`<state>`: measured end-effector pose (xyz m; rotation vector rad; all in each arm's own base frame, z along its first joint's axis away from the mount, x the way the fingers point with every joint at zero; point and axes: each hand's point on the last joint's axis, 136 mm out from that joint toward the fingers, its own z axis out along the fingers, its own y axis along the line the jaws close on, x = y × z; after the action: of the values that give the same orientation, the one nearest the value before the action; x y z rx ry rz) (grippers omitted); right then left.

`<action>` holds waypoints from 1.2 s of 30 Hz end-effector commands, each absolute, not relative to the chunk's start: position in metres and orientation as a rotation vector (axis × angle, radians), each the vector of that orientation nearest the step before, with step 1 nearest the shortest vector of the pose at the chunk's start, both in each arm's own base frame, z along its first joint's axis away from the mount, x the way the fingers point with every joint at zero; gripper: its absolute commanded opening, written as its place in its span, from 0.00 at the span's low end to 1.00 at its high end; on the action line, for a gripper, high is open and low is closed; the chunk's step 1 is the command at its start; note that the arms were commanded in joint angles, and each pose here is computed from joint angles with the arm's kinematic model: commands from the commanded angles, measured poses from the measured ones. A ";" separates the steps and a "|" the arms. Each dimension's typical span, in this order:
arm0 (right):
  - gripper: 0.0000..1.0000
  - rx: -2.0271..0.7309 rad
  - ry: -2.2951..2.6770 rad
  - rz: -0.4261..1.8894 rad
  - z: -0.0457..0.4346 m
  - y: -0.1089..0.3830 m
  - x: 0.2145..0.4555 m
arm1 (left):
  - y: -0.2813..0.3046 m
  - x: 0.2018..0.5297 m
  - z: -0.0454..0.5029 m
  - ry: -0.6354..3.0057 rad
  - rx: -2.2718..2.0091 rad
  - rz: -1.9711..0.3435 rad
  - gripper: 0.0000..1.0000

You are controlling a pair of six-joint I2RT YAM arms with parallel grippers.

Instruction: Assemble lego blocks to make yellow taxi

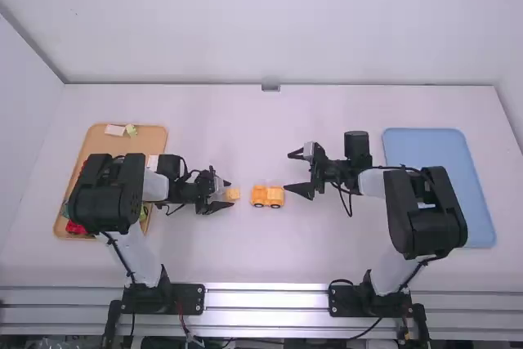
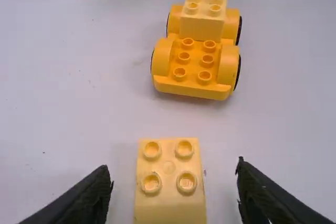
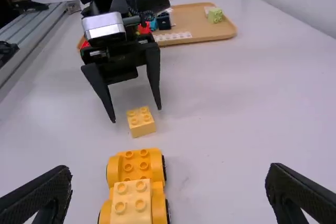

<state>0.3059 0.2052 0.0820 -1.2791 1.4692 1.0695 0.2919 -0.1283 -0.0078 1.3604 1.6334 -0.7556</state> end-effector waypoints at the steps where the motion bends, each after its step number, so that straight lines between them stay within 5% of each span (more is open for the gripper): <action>1: 0.99 -1.297 1.427 1.085 0.090 0.211 0.303 | -0.132 0.285 -0.011 1.659 1.341 -0.800 0.60; 19: 0.99 -1.305 1.410 1.079 0.092 0.212 0.303 | -0.136 0.285 -0.018 1.672 1.390 -0.765 0.50; 28: 0.99 -1.303 1.412 1.077 0.091 0.212 0.303 | -0.133 0.287 -0.025 1.717 1.407 -0.726 0.31; 36: 0.98 -1.295 1.396 1.077 0.096 0.213 0.306 | -0.131 0.294 -0.020 1.702 1.403 -0.699 0.29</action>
<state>0.3064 0.2122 0.0880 -1.3058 1.4111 1.0540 0.2933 -0.1314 -0.0195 1.4021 1.6967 -0.7054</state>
